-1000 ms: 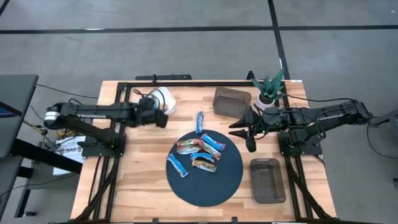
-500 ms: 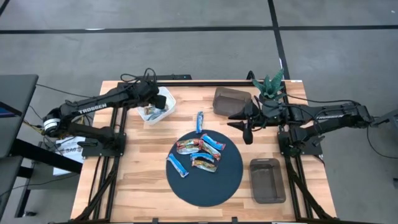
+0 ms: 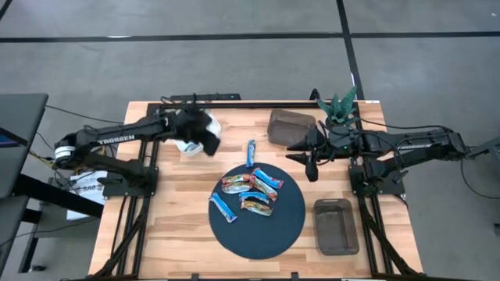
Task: Pick and place Granola Bars by type
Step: Put the orange granola bar into the white bin
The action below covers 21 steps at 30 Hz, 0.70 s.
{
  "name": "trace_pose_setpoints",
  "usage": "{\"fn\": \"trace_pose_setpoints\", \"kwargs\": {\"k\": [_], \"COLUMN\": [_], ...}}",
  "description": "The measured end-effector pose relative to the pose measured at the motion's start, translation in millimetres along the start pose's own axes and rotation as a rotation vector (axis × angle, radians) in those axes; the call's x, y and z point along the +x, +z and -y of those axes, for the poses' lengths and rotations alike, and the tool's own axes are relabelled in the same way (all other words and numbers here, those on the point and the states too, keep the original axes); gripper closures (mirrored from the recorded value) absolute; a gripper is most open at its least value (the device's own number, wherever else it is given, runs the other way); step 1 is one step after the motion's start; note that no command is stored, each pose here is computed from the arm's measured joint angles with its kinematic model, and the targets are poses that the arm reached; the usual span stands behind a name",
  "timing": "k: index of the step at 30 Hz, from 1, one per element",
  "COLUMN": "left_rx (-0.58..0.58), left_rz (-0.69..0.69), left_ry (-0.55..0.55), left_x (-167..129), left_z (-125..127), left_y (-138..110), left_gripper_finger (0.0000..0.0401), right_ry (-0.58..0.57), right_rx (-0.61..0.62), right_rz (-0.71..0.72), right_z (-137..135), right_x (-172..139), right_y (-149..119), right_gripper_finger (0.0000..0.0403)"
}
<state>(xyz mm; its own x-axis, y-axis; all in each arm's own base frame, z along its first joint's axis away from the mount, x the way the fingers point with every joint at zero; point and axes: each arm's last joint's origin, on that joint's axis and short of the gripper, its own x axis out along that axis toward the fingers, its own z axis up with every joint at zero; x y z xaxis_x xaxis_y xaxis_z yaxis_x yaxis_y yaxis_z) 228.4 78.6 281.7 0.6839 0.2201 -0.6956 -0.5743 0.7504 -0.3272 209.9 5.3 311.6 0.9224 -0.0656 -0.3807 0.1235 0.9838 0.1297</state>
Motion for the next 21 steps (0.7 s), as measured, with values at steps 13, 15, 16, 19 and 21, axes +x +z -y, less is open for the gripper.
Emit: {"fn": "trace_pose_setpoints", "kwargs": {"k": [13, 15, 16, 19, 21], "left_rx": [0.322, 0.358, 0.388, 0.487, 0.536], "left_rz": [-0.156, -0.196, -0.216, -0.271, -0.311], "left_ry": [-0.304, -0.303, -0.307, -0.295, -0.268], "left_x": [31, 41, 47, 66, 78], "left_z": [100, 111, 117, 133, 141], "left_y": [-57, -61, -63, -64, -64], "left_gripper_finger": [0.0289, 0.0289, 0.0289, 0.0289, 0.0289], "right_ry": [0.033, 0.043, 0.049, 0.064, 0.070], "right_rx": [-0.008, -0.014, -0.017, -0.029, -0.035], "right_rz": [-0.108, -0.114, -0.119, -0.140, -0.155], "right_z": [-10, -12, -13, -17, -19], "right_x": [-2, -2, -3, -3, -4], "right_y": [-12, -13, -14, -16, -18], "right_gripper_finger": [0.0284, 0.0284, 0.0284, 0.0284, 0.0284]}}
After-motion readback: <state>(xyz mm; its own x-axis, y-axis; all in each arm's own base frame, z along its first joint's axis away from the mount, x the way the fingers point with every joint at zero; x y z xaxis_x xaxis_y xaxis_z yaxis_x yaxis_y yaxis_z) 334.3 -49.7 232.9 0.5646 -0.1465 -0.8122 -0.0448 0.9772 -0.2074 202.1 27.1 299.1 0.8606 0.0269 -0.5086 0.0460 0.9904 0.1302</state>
